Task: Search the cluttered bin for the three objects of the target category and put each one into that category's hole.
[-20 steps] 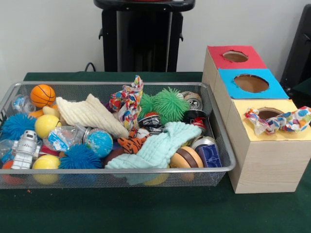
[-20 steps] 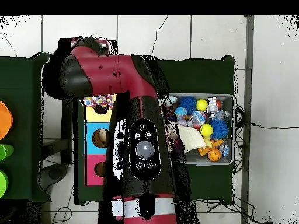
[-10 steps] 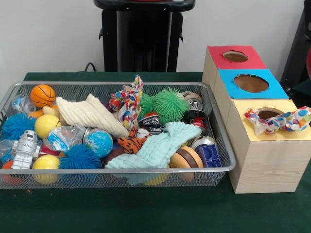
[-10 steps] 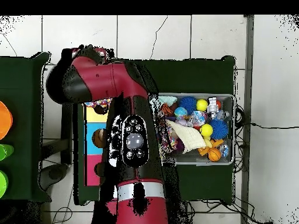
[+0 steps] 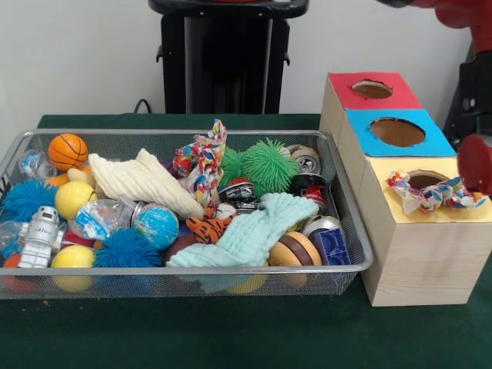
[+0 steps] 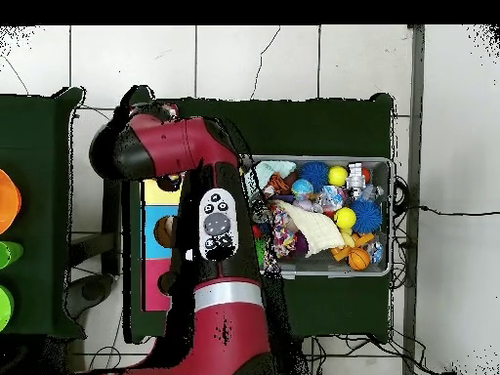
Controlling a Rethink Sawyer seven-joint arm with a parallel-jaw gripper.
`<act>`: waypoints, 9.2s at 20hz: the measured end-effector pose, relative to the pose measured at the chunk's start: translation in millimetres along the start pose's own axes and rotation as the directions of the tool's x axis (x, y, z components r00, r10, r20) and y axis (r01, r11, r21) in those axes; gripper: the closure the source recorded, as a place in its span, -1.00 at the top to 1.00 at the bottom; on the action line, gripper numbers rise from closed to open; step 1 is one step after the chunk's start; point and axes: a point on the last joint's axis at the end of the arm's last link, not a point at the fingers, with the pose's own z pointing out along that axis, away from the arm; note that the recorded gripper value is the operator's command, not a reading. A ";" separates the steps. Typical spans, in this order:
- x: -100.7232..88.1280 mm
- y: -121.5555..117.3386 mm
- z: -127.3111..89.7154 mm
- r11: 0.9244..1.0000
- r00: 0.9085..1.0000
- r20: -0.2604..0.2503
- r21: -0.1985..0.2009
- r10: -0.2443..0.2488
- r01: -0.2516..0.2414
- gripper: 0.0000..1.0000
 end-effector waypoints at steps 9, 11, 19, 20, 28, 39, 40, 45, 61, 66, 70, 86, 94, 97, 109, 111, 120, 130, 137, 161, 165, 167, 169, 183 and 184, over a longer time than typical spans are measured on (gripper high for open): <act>45.7 -4.8 5.8 1.000 0.963 -0.271 0.025 0.001 0.006 -1.00; 51.6 -5.7 3.0 1.000 0.947 -0.321 0.030 0.003 0.007 -1.00; 46.7 -9.7 -19.7 0.999 0.908 -0.418 0.045 0.011 0.008 -1.00; 43.2 -9.9 -25.1 0.999 0.909 -0.417 0.046 0.011 0.008 -1.00; 21.6 -11.4 -56.9 0.999 0.915 -0.404 0.051 0.013 0.008 -1.00; 17.1 -20.7 -53.2 0.999 0.927 -0.374 0.025 0.034 -0.027 -1.00; 18.1 -21.7 -51.4 0.999 0.928 -0.370 0.022 0.036 -0.030 -1.00; 29.9 -28.8 -35.4 0.999 0.939 -0.341 0.014 0.047 -0.045 -1.00; 68.8 -27.0 -26.8 0.999 0.854 -0.519 0.021 0.046 -0.041 -1.00; 74.6 -27.2 -29.9 0.999 0.825 -0.563 0.025 0.047 -0.040 -1.00; 74.7 -27.2 -30.1 0.999 0.824 -0.565 0.025 0.047 -0.040 -1.00; 76.2 -10.2 -16.9 0.999 0.809 -0.586 -0.006 0.040 -0.054 -1.00; 65.1 -3.1 -11.4 0.997 0.791 -0.610 -0.023 0.048 -0.078 -1.00; 63.5 -2.7 -9.9 0.996 0.783 -0.620 -0.024 0.048 -0.080 -1.00; 57.5 -3.6 -4.2 0.996 0.753 -0.656 -0.019 0.051 -0.084 -1.00; 55.3 -3.7 -2.3 0.996 0.739 -0.672 -0.017 0.052 -0.085 -1.00; 48.6 -5.3 4.7 0.996 0.691 -0.720 -0.012 0.056 -0.093 -1.00; 45.9 -5.4 7.1 0.996 0.675 -0.736 -0.007 0.055 -0.089 -1.00; 45.3 -6.9 7.4 0.996 0.675 -0.736 -0.007 0.056 -0.090 -1.00; 27.2 -36.6 18.2 0.984 0.748 -0.655 -0.043 0.102 -0.172 -1.00; 26.3 -58.8 49.1 0.989 0.842 -0.525 -0.012 0.121 -0.149 -1.00; 37.2 -87.6 88.9 0.992 0.918 -0.377 0.018 0.125 -0.127 -1.00; 47.9 -106.9 115.4 0.993 0.953 -0.277 0.034 0.121 -0.116 -1.00; 62.4 -64.0 60.2 1.000 0.971 -0.239 -0.010 0.018 -0.021 -1.00; 52.8 -57.2 51.7 1.000 0.975 -0.223 -0.013 0.008 -0.012 -1.00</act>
